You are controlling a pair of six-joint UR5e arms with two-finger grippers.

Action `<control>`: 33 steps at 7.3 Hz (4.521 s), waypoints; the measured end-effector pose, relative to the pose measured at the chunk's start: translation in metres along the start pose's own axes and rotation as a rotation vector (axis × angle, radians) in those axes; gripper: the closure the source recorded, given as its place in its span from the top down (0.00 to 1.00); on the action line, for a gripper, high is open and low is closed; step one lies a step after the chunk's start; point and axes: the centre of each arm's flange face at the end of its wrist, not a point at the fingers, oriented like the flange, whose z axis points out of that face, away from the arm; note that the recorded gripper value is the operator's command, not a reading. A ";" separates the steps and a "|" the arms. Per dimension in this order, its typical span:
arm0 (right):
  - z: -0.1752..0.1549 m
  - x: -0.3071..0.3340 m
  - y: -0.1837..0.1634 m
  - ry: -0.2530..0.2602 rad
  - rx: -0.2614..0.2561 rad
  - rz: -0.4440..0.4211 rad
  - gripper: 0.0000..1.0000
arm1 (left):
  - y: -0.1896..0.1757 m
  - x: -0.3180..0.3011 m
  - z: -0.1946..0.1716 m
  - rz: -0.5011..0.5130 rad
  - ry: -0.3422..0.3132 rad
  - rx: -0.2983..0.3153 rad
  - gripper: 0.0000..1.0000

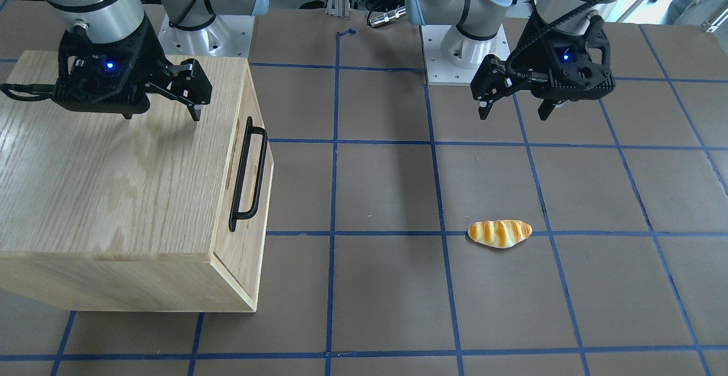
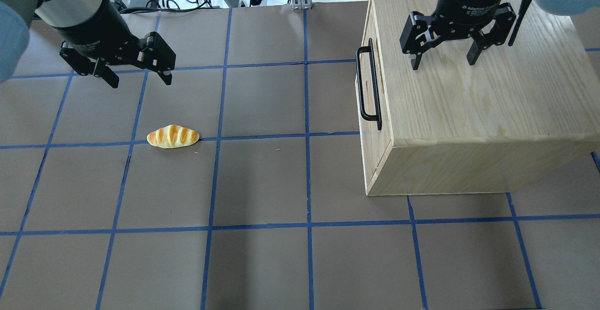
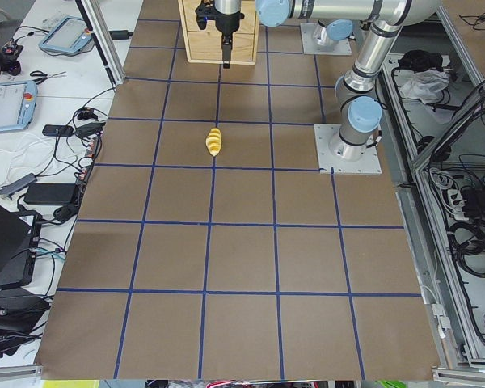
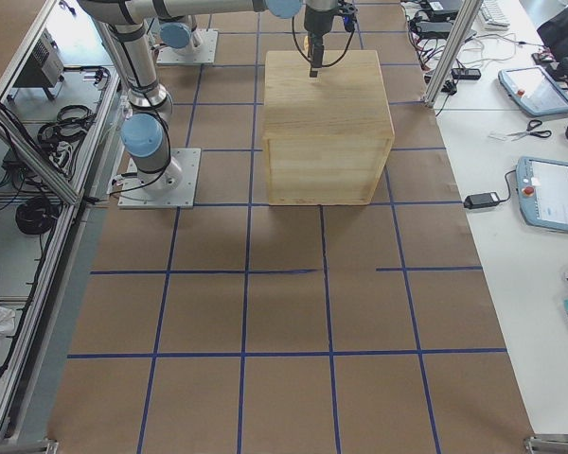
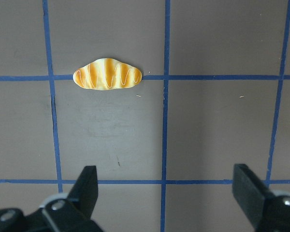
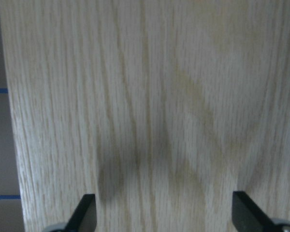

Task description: Open upper drawer

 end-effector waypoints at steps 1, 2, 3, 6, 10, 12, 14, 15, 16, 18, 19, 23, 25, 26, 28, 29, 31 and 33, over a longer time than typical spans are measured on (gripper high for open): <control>0.000 0.000 0.000 0.000 0.000 0.000 1.00 | 0.000 0.000 -0.001 0.000 0.000 0.002 1.00; 0.000 0.000 0.000 0.000 0.000 0.000 1.00 | 0.000 0.000 -0.002 0.001 0.000 0.005 1.00; 0.000 0.000 0.000 0.000 0.000 0.000 1.00 | 0.000 0.000 -0.003 0.003 0.000 0.007 1.00; 0.000 0.000 0.000 0.000 0.000 0.000 1.00 | 0.000 0.000 -0.004 0.001 -0.001 0.010 1.00; 0.000 0.000 0.000 0.000 0.000 -0.001 1.00 | -0.004 0.000 -0.003 0.009 -0.001 0.025 1.00; 0.000 0.000 0.000 0.000 0.000 0.000 1.00 | -0.011 0.000 0.006 0.005 -0.001 0.029 1.00; 0.000 0.000 0.000 0.000 0.000 0.000 1.00 | -0.015 0.003 0.009 -0.014 0.034 0.033 1.00; 0.000 0.000 0.000 0.000 0.000 0.000 1.00 | -0.020 0.008 0.013 -0.047 0.073 0.038 1.00; 0.000 0.000 0.000 0.000 0.000 -0.001 1.00 | -0.026 0.013 0.018 -0.092 0.098 0.046 1.00; 0.000 0.000 0.000 0.000 0.000 0.000 1.00 | -0.033 0.028 0.022 -0.164 0.159 0.054 1.00; 0.000 0.000 0.000 0.000 -0.001 -0.001 1.00 | -0.035 0.043 0.020 -0.199 0.185 0.070 1.00; 0.000 0.000 0.000 0.000 0.000 0.000 1.00 | -0.036 0.122 0.039 -0.266 0.229 0.088 1.00; 0.000 0.000 0.000 0.000 0.000 0.000 1.00 | -0.034 0.161 0.050 -0.242 0.257 0.110 1.00; 0.000 0.000 0.000 0.000 -0.001 0.000 1.00 | -0.031 0.181 0.057 -0.222 0.283 0.105 1.00; 0.000 0.000 0.000 0.000 0.000 0.000 1.00 | -0.023 0.213 0.070 -0.172 0.323 0.076 1.00; 0.000 0.000 0.000 0.000 0.000 0.000 1.00 | -0.022 0.227 0.077 -0.146 0.335 0.078 1.00; 0.000 0.000 0.000 0.000 -0.001 0.000 1.00 | -0.025 0.253 0.093 -0.084 0.388 0.099 1.00; 0.000 0.000 0.000 0.000 0.000 0.000 1.00 | -0.028 0.264 0.108 -0.035 0.403 0.100 1.00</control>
